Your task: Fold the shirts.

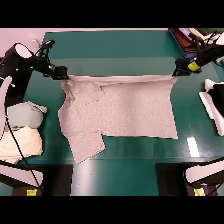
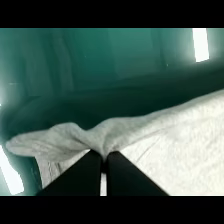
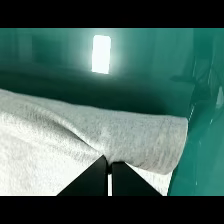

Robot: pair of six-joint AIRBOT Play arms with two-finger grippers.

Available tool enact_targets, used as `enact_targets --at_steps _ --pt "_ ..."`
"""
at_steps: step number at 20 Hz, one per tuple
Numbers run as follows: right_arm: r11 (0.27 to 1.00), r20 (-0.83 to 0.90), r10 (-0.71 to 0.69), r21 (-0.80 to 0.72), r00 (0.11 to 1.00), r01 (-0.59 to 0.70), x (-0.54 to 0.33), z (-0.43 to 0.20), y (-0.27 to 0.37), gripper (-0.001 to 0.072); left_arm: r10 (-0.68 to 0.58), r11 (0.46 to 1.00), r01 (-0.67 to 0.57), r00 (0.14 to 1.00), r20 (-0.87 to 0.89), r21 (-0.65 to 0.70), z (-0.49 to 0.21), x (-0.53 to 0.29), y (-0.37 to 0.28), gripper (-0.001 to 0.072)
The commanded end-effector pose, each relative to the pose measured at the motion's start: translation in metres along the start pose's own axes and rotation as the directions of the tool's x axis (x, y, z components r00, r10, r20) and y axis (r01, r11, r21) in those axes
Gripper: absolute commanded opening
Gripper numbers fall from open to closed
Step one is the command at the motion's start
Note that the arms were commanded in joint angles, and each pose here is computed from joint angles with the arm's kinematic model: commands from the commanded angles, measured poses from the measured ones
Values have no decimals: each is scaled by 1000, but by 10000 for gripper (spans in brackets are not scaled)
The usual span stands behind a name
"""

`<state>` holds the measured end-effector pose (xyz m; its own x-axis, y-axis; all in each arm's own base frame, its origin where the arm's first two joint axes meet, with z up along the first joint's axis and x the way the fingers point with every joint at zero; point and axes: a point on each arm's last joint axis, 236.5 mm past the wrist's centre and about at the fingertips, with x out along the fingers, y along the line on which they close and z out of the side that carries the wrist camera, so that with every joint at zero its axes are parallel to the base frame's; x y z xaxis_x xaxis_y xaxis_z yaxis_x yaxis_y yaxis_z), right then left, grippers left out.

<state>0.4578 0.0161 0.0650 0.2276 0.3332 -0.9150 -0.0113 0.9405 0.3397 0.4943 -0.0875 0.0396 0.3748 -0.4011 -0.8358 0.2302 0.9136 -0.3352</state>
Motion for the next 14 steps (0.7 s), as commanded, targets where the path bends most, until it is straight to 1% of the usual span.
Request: enact_targets --at_steps 1,7,10,11,12,13,14 --pt "1000 -68 -2 11 998 3 13 -28 -9 11 -10 1000 12 998 -66 25 -21 10 3 27" --pt "998 -195 23 55 981 -12 65 -78 -9 11 -42 999 37 976 -215 -28 -79 40 3 28" --pt "999 -209 23 48 978 -13 75 -84 -5 12 -51 998 42 966 -255 -40 -92 40 2 29" --pt "999 -198 22 46 980 -13 72 -82 -4 15 -55 998 44 962 -266 -47 -94 38 1 57" --pt "999 -187 20 41 982 -12 68 -81 -3 65 -61 998 50 957 -284 -47 -98 35 -1 384" --pt "999 -168 16 39 986 -10 60 -79 -2 311 -64 997 50 951 -302 -54 -102 28 -4 558" --pt "999 -145 13 40 989 -7 49 -77 -3 400 -65 997 51 949 -308 -54 -104 20 -8 534"
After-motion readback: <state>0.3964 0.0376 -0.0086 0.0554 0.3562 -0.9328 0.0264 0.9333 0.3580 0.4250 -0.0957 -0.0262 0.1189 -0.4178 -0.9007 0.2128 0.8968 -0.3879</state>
